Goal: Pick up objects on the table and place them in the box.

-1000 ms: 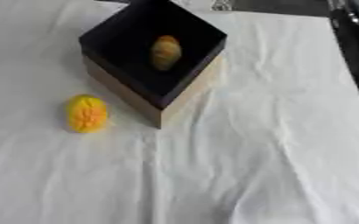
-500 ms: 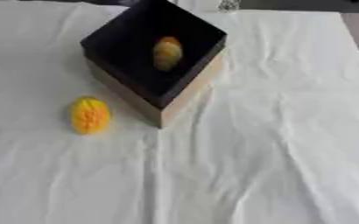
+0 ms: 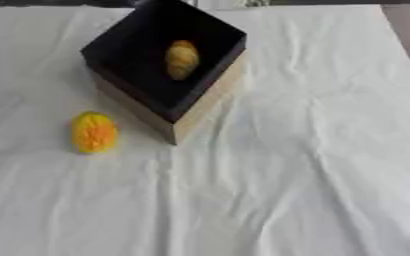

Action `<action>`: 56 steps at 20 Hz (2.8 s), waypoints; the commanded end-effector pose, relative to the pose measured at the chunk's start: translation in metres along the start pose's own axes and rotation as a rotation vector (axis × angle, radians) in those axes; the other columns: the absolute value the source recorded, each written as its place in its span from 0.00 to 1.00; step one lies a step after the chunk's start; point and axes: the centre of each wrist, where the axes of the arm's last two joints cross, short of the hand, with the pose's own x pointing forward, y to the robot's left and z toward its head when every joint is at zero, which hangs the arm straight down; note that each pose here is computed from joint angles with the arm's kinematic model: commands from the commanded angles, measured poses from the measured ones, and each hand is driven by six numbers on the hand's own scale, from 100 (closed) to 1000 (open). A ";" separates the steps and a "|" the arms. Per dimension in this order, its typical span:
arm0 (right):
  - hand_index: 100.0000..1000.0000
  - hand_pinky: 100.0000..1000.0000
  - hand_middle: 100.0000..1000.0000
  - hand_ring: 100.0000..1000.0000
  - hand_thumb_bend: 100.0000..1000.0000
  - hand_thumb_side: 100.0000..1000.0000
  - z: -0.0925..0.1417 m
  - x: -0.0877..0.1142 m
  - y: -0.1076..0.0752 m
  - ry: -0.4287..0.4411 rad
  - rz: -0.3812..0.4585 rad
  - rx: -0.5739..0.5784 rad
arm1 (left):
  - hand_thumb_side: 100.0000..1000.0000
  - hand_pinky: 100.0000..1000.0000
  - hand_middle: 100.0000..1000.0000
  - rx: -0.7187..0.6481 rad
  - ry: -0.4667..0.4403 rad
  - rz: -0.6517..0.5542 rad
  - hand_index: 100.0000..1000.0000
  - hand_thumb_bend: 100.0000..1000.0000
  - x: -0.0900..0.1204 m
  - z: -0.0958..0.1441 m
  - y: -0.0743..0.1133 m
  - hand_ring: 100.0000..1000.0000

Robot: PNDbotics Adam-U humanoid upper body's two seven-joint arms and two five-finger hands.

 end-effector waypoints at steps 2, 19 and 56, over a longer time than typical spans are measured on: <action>0.85 0.89 0.62 0.85 0.00 0.00 -0.003 0.004 -0.003 -0.033 0.037 -0.007 | 0.35 0.90 0.80 -0.177 -0.062 -0.113 0.92 0.49 -0.002 -0.006 0.013 0.86; 0.84 0.90 0.60 0.85 0.00 0.00 0.002 0.003 0.006 0.028 0.022 0.031 | 0.29 0.92 0.82 -0.373 -0.169 -0.076 0.91 0.54 0.013 -0.032 -0.015 0.88; 0.83 0.91 0.58 0.85 0.00 0.00 -0.001 0.002 0.012 0.092 -0.043 0.030 | 0.53 0.90 0.80 -0.549 -0.204 0.117 0.90 0.45 0.052 -0.118 -0.072 0.90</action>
